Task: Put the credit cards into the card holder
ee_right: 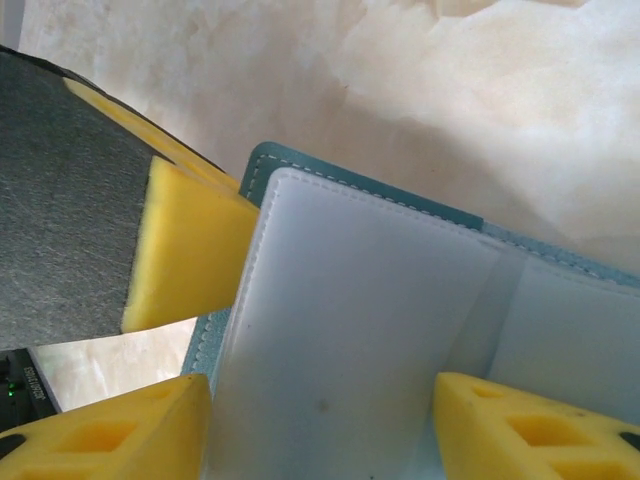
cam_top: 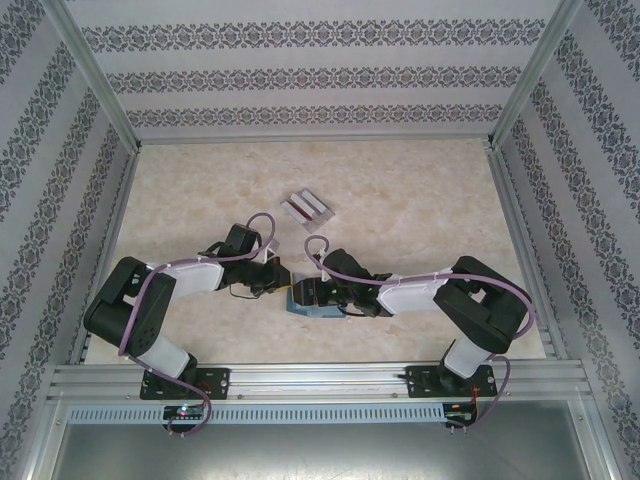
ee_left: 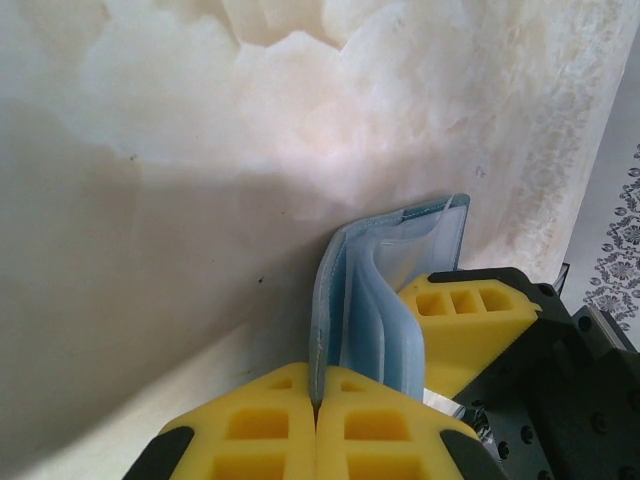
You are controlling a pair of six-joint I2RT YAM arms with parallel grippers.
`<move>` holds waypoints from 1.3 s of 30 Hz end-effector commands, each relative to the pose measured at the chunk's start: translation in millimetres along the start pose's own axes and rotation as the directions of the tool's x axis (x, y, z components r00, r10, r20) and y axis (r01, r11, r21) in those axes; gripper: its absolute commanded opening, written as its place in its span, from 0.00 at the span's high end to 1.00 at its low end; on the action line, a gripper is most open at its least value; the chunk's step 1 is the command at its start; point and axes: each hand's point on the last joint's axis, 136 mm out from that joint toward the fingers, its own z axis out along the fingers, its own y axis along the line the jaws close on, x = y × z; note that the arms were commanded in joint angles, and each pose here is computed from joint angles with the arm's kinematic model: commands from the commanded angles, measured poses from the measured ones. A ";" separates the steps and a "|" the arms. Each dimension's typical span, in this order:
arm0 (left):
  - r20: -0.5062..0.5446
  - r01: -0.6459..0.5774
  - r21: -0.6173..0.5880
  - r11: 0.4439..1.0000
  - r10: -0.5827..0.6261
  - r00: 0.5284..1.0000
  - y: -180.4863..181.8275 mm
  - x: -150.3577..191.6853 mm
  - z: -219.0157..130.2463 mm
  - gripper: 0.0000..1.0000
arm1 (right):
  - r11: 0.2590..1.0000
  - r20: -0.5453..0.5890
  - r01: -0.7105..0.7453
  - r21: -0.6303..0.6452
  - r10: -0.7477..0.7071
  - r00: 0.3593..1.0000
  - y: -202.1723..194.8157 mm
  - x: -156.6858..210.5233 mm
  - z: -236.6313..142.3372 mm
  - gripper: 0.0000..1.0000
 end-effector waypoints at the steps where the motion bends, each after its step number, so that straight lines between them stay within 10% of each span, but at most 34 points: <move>1: 0.014 -0.018 0.010 1.000 0.018 1.000 -5.2 -7.0 0.4 1.00 | 0.999 -0.006 -0.008 0.043 0.008 1.000 -12.1 8.2 -0.4 0.46; 13: 0.061 -0.035 0.009 0.999 0.034 0.998 -12.4 -9.6 -10.5 0.87 | 0.999 0.002 -0.018 0.051 0.018 1.000 -15.6 9.9 -3.6 0.70; 22: 0.068 -0.070 0.027 0.997 0.068 0.995 -22.3 -8.5 -17.4 0.48 | 0.998 0.020 -0.015 0.056 0.014 1.000 -17.8 8.0 -7.2 0.69; 30: 0.032 -0.028 -0.067 0.997 0.030 0.999 3.2 -5.5 -7.1 0.89 | 0.999 0.042 0.013 0.042 -0.015 0.999 -10.9 4.4 -12.8 0.67; 34: 0.036 -0.033 -0.033 0.999 0.034 0.999 -1.3 -6.5 -5.6 0.90 | 0.999 0.016 0.034 0.038 -0.035 0.999 -5.7 4.1 -8.7 0.67; 39: 0.021 -0.046 -0.002 0.999 0.046 0.999 -8.3 -3.9 -6.6 0.55 | 0.999 0.020 0.028 0.036 -0.029 0.999 -4.7 3.0 -7.2 0.68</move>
